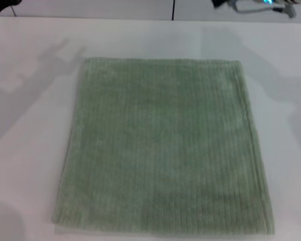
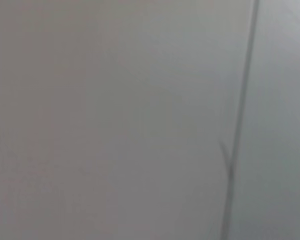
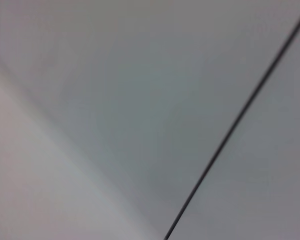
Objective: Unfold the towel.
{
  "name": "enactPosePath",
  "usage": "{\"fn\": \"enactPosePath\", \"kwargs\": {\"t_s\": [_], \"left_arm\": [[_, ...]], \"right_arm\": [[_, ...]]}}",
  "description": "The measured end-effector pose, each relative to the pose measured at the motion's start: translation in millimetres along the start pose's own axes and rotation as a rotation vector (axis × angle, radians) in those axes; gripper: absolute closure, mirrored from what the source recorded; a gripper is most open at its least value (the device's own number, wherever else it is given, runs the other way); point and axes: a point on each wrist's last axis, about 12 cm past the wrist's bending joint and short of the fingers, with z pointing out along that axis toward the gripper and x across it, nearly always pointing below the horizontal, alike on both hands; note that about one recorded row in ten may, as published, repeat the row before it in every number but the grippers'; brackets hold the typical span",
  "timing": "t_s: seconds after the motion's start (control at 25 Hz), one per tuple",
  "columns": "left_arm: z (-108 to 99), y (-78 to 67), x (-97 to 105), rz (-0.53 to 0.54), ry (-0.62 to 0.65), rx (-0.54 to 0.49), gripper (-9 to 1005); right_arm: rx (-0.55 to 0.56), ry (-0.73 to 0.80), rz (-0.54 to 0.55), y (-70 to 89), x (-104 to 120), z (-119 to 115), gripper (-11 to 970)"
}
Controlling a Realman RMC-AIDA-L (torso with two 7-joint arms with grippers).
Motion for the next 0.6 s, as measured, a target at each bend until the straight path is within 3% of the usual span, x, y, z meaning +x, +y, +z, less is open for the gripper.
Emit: {"fn": "enactPosePath", "kwargs": {"t_s": [0.08, 0.12, 0.36, 0.6], "left_arm": [[4.2, 1.1, 4.2, -0.006, -0.013, -0.032, 393], [13.9, 6.2, 14.1, 0.006, -0.040, -0.147, 393], [27.3, 6.0, 23.2, 0.039, -0.047, -0.226, 393], [38.6, -0.1, 34.5, 0.101, -0.045, -0.283, 393]], "right_arm": [[0.067, -0.091, 0.024, -0.6, -3.0, -0.4, 957], [0.097, -0.129, 0.041, -0.4, -3.2, -0.4, 957], [0.297, -0.331, 0.140, 3.2, 5.9, -6.5, 957], [0.491, -0.503, 0.159, 21.6, 28.9, -19.1, 957]]}}
